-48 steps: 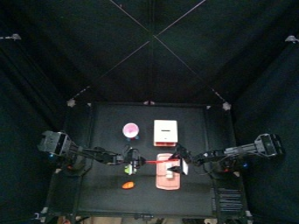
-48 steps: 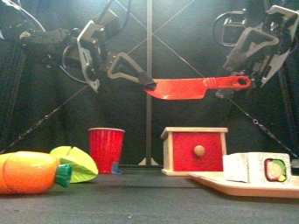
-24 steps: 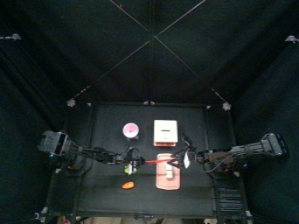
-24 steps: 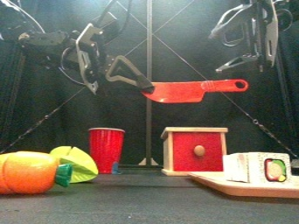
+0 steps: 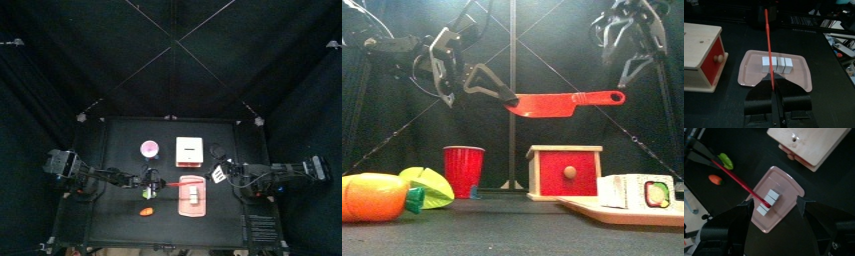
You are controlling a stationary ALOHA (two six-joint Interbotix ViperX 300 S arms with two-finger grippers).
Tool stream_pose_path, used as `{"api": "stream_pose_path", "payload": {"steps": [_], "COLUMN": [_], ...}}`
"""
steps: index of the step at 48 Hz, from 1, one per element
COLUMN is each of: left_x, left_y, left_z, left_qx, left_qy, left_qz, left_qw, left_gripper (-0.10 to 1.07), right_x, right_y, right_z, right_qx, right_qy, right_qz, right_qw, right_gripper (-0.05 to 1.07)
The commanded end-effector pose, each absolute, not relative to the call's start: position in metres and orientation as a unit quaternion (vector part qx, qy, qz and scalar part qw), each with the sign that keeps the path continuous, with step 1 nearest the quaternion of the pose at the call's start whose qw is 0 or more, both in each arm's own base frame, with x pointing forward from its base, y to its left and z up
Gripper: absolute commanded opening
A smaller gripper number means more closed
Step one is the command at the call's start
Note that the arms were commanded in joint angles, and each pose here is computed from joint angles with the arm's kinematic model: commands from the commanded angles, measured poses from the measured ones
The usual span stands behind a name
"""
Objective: Reorient grip
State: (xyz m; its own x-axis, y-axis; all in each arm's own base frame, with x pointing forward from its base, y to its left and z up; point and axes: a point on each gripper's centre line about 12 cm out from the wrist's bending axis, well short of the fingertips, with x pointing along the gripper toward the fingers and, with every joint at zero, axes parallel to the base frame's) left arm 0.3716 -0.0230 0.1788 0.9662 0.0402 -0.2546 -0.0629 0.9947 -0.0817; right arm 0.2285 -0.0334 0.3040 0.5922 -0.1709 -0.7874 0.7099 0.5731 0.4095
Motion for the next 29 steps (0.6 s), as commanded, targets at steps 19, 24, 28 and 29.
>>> {"api": "stream_pose_path", "payload": {"steps": [19,24,28,29], "left_x": [0.375,0.375,0.375,0.375], "left_y": [-0.017,-0.017,-0.017,-0.017], "left_z": [0.185,0.185,0.185,0.185], "left_qx": [-0.043,-0.042,-0.040,-0.040], "left_qy": [0.116,0.117,0.117,0.117], "left_qz": [0.033,0.032,0.031,0.030], "left_qw": [0.992,0.992,0.992,0.992], "left_gripper": [0.30,0.30,0.30,0.30], "right_x": [0.247,0.251,0.253,0.253], "right_y": [-0.053,-0.048,-0.040,-0.039], "right_z": [0.273,0.271,0.265,0.263], "right_qx": [0.323,0.277,0.257,0.252], "right_qy": [0.359,0.341,0.341,0.343], "right_qz": [-0.098,-0.071,-0.056,-0.053], "right_qw": [0.870,0.896,0.902,0.903], "right_gripper": [0.97,0.97,0.97,0.97]}}
